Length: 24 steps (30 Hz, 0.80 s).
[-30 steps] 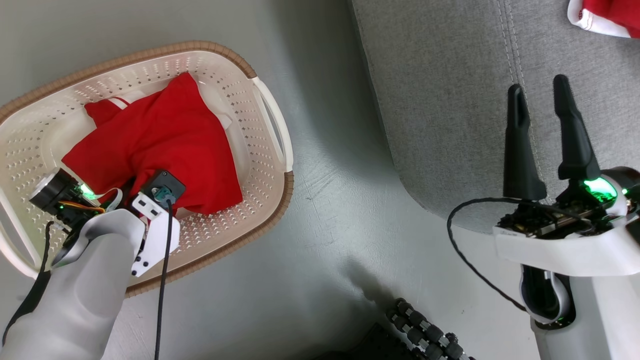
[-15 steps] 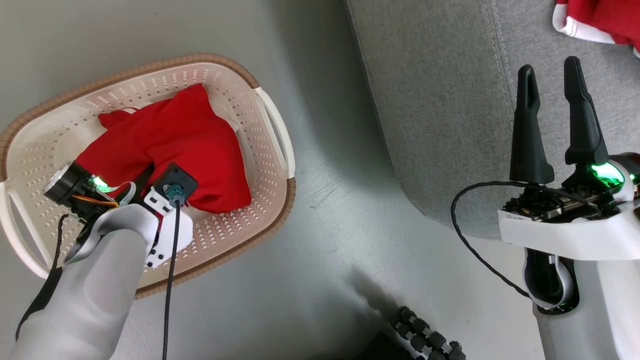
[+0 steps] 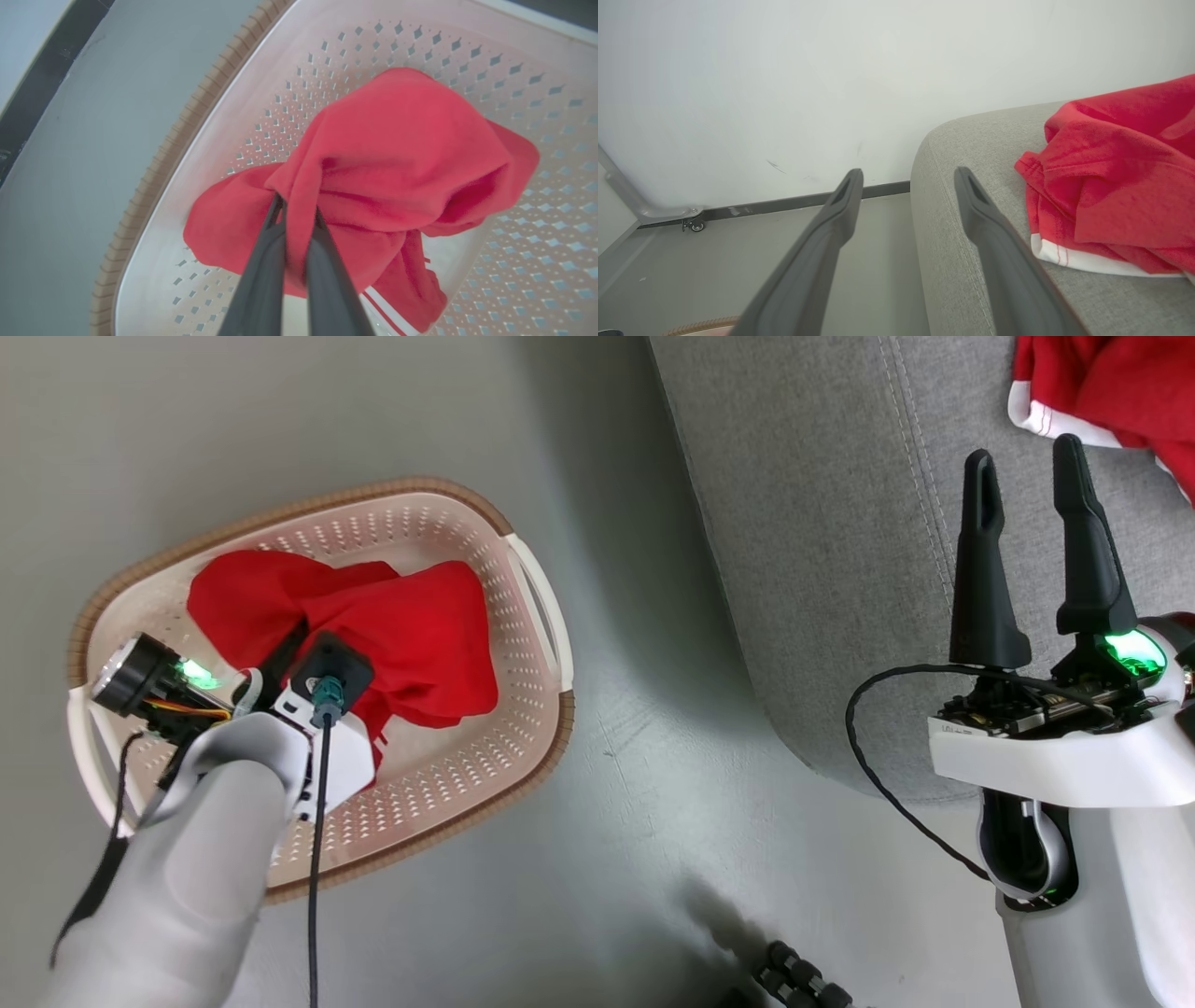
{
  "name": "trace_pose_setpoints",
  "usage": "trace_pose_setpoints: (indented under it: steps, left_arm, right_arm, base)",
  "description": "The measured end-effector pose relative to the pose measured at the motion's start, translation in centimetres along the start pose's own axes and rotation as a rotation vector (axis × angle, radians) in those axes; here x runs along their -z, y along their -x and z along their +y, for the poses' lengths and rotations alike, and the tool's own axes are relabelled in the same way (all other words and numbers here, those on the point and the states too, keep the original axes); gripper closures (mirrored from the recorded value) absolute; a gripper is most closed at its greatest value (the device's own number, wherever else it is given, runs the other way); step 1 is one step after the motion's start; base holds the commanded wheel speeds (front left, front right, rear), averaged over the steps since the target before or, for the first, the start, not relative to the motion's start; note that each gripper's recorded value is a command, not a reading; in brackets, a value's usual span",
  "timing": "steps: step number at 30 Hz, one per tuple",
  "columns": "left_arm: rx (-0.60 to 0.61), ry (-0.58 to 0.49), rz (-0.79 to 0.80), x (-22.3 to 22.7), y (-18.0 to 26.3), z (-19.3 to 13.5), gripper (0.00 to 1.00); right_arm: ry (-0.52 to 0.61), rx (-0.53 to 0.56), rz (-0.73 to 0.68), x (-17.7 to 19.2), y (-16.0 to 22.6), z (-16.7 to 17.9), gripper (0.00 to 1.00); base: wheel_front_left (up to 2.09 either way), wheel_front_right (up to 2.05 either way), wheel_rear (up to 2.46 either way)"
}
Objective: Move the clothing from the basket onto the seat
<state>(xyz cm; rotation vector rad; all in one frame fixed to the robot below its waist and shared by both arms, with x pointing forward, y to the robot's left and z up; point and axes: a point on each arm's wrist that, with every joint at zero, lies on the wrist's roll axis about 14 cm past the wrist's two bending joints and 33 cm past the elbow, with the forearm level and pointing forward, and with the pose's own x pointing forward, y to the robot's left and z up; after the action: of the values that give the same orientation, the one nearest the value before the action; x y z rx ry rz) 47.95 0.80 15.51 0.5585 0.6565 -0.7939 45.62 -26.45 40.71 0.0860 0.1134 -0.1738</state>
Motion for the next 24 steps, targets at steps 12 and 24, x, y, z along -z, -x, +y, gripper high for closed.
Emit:
trace_pose_setpoints:
  steps: [12,24]
  left_arm:
    - [-0.149,0.119,-0.125,-3.1,3.1,3.0,1.0]
    - [-0.361,0.234,-0.233,-6.1,8.4,8.0,1.0]
  right_arm:
    - [0.027,-0.058,-0.05,-1.9,-0.5,1.8,0.0]
    - [0.037,-0.13,-0.116,-4.5,-0.5,4.4,0.0]
  base:
    - [0.0,0.0,0.0]
    - [0.0,0.0,0.0]
